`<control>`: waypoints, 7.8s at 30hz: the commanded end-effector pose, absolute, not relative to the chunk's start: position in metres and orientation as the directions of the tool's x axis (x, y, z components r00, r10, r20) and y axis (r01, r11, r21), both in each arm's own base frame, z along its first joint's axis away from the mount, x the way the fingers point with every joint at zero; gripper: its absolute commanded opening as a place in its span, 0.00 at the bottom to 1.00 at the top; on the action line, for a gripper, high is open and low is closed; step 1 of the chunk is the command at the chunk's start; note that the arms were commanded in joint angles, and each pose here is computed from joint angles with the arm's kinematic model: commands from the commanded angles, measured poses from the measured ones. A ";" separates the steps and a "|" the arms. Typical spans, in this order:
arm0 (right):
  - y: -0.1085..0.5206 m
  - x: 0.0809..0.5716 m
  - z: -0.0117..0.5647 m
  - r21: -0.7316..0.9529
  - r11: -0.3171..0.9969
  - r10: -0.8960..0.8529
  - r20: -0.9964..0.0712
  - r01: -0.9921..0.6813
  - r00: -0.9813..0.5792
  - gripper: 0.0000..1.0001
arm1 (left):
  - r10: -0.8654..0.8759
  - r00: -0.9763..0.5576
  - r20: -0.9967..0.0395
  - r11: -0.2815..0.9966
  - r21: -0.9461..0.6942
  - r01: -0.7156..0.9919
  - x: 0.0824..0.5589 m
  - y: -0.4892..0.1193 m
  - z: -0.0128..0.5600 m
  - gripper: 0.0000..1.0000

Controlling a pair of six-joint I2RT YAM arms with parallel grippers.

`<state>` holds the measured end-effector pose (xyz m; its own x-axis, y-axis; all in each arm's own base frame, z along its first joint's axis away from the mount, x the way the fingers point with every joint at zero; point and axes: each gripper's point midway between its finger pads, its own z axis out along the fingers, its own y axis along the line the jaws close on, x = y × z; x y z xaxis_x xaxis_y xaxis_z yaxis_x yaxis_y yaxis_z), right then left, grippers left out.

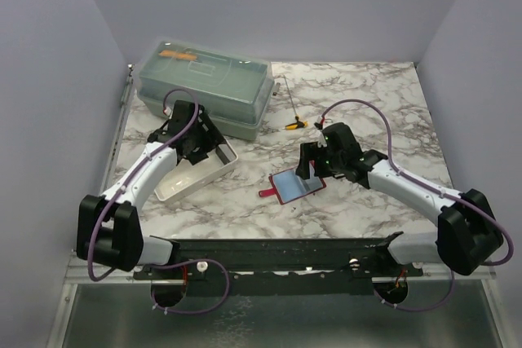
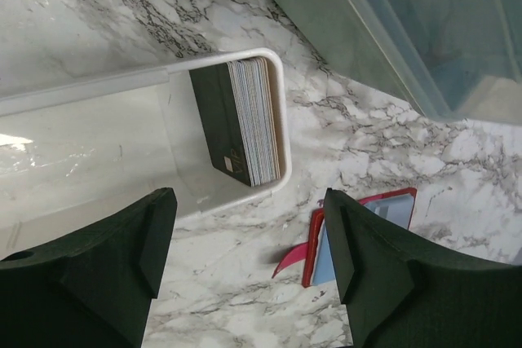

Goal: Put the credit cards into the card holder
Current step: Pick up the credit card from the storage box, then insert the credit card into the card holder.

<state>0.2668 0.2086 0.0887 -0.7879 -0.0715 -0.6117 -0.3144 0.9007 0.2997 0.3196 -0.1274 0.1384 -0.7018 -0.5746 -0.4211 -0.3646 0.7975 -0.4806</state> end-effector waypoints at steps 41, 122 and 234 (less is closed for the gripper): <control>0.207 0.254 0.099 0.341 0.881 -0.049 -0.625 -0.329 -0.779 0.82 | -0.608 -0.760 -0.230 0.663 -0.673 -0.327 0.345 -0.165 0.086 0.32; 0.214 0.262 0.080 0.355 0.877 -0.058 -0.590 -0.323 -0.806 0.83 | -0.516 -0.805 -0.294 0.770 -0.571 -0.284 0.323 -0.158 0.156 0.00; 0.174 0.269 0.032 0.590 0.801 0.135 -0.341 -0.100 -0.930 0.34 | -0.475 -0.854 -0.212 0.545 -0.833 -0.096 0.277 -0.397 0.028 0.00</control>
